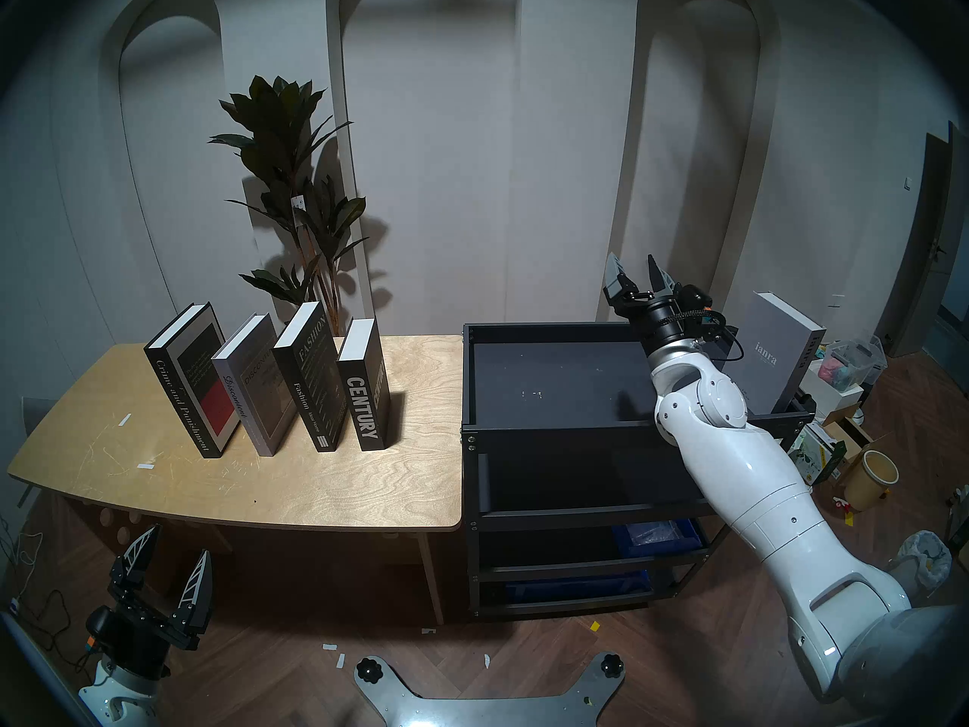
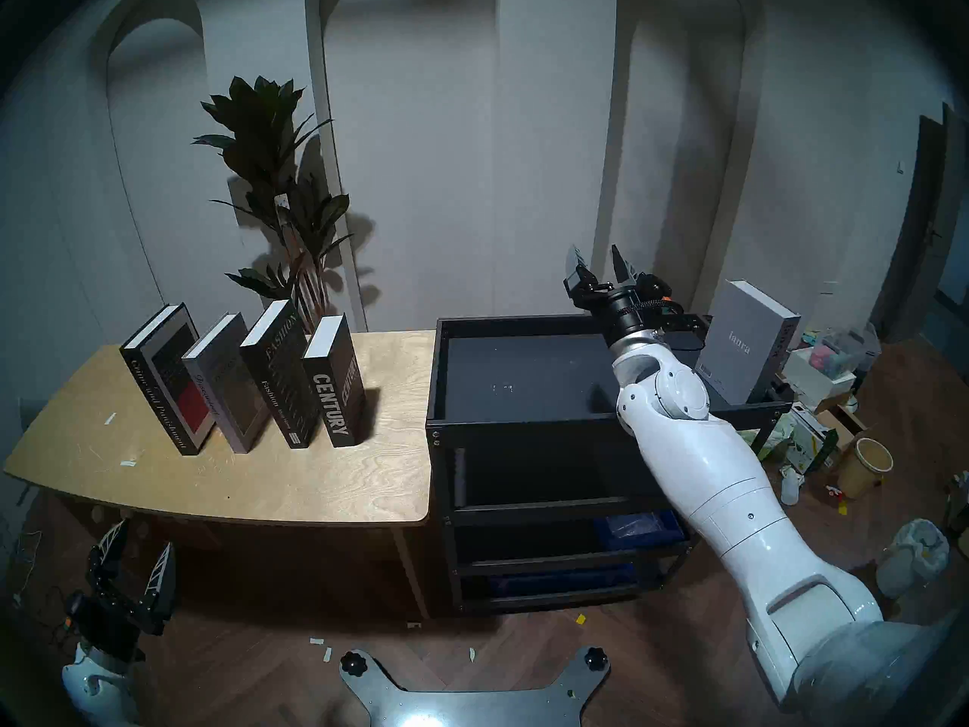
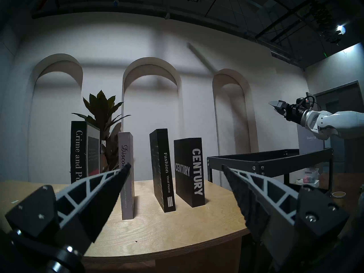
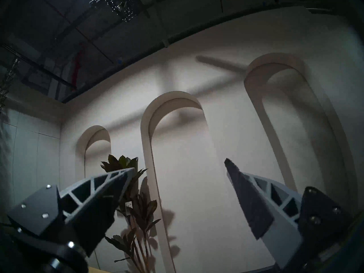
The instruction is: Move the books from the display table onto the shelf, standing them upright with spines facing out and tallest at one end
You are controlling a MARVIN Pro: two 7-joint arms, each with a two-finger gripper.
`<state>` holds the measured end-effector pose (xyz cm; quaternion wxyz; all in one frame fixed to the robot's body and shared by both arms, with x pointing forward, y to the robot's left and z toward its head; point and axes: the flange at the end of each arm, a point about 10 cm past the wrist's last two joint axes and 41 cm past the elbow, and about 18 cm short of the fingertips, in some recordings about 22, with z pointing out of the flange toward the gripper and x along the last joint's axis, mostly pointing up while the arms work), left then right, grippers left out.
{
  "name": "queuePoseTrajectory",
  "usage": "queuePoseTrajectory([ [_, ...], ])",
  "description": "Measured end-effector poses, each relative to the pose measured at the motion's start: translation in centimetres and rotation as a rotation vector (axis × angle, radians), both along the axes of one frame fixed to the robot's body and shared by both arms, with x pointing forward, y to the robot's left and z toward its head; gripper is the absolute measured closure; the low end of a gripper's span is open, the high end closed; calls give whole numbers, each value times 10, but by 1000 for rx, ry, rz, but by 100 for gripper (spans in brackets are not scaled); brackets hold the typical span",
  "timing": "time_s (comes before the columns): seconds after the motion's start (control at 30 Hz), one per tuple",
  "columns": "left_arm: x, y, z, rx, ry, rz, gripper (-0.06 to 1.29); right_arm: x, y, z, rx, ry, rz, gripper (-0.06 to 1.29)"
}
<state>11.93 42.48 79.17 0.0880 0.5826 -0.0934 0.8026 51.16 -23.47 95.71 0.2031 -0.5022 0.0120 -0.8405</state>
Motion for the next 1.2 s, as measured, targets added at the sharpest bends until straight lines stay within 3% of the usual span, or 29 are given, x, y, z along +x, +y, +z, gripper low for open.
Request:
queuePoseTrajectory([
  [0.43,0,0,0,0,-1,-1,-2,7,91,-10,-94,118,-20,1],
  [0.67,0,0,0,0,-1,-1,-2,8,138,-11,-151,195,-80,1],
  [0.9,0,0,0,1,-2,-1,-2,6,154,-11,-193,239,-164,1],
  [1.2,0,0,0,0,-2,-2,-2,-26,196,3,-176,242,-224,1],
])
